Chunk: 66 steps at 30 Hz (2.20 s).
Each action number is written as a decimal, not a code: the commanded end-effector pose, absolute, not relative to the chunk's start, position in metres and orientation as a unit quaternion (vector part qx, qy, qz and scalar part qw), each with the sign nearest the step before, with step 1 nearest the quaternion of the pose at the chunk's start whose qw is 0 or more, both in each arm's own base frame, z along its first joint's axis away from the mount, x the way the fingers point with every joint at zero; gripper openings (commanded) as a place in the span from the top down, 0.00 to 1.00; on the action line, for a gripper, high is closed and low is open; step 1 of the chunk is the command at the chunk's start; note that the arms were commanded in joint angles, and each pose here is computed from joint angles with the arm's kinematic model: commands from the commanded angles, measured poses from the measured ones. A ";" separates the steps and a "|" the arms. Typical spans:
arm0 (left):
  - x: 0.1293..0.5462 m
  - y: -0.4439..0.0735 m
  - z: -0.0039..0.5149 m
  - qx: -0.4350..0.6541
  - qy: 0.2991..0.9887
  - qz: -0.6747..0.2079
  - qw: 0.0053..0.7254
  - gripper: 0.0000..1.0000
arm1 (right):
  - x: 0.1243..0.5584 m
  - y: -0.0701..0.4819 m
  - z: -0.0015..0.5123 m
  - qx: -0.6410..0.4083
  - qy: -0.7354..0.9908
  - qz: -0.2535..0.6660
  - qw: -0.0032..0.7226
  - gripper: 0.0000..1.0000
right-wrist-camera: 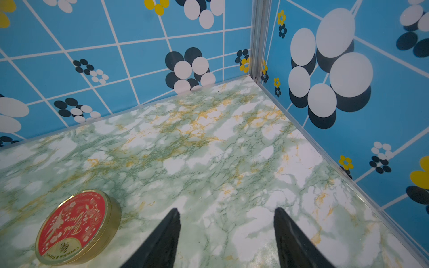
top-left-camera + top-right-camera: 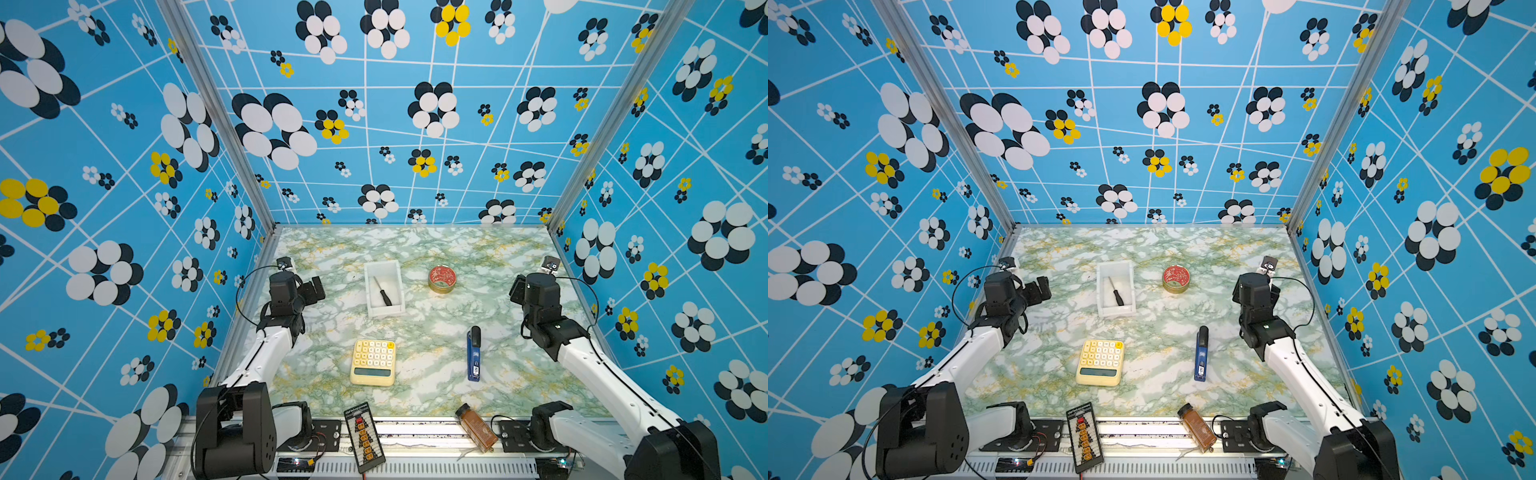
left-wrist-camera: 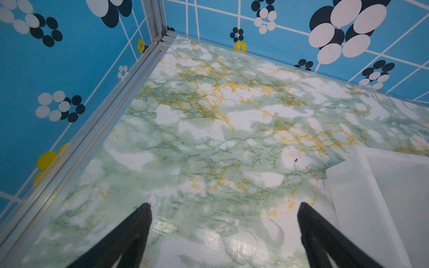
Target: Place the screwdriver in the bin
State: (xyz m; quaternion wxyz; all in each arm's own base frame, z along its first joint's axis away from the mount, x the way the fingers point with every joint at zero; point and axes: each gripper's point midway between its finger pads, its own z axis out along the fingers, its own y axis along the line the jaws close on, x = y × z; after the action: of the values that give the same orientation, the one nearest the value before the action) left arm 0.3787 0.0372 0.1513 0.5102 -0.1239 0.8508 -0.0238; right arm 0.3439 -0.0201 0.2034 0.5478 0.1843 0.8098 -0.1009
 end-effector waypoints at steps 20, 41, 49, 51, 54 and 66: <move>0.360 0.000 0.134 -0.004 0.767 -0.025 0.641 0.01 | 0.334 -0.037 0.151 0.142 0.769 -0.138 0.608 0.29; 0.370 0.006 0.107 -0.021 0.764 -0.023 0.644 0.01 | 0.388 -0.035 0.097 0.099 0.802 -0.117 0.578 0.24; 0.362 0.010 0.109 -0.033 0.752 -0.016 0.658 0.01 | 0.389 -0.036 0.097 0.099 0.803 -0.105 0.578 0.01; 0.363 0.010 0.109 -0.032 0.752 -0.017 0.658 0.01 | 0.389 -0.036 0.097 0.099 0.803 -0.106 0.578 0.01; 0.362 0.011 0.109 -0.035 0.752 -0.015 0.658 0.01 | 0.389 -0.036 0.096 0.098 0.804 -0.106 0.577 0.01; 0.362 0.012 0.109 -0.037 0.751 -0.014 0.659 0.01 | 0.389 -0.036 0.096 0.097 0.804 -0.105 0.577 0.01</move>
State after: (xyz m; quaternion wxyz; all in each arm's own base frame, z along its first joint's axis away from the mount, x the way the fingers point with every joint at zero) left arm 0.3642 0.0093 0.1106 0.6570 -0.0285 0.7532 -0.0172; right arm 0.3830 -0.0374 0.0859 0.5638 0.0935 0.8125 -0.1148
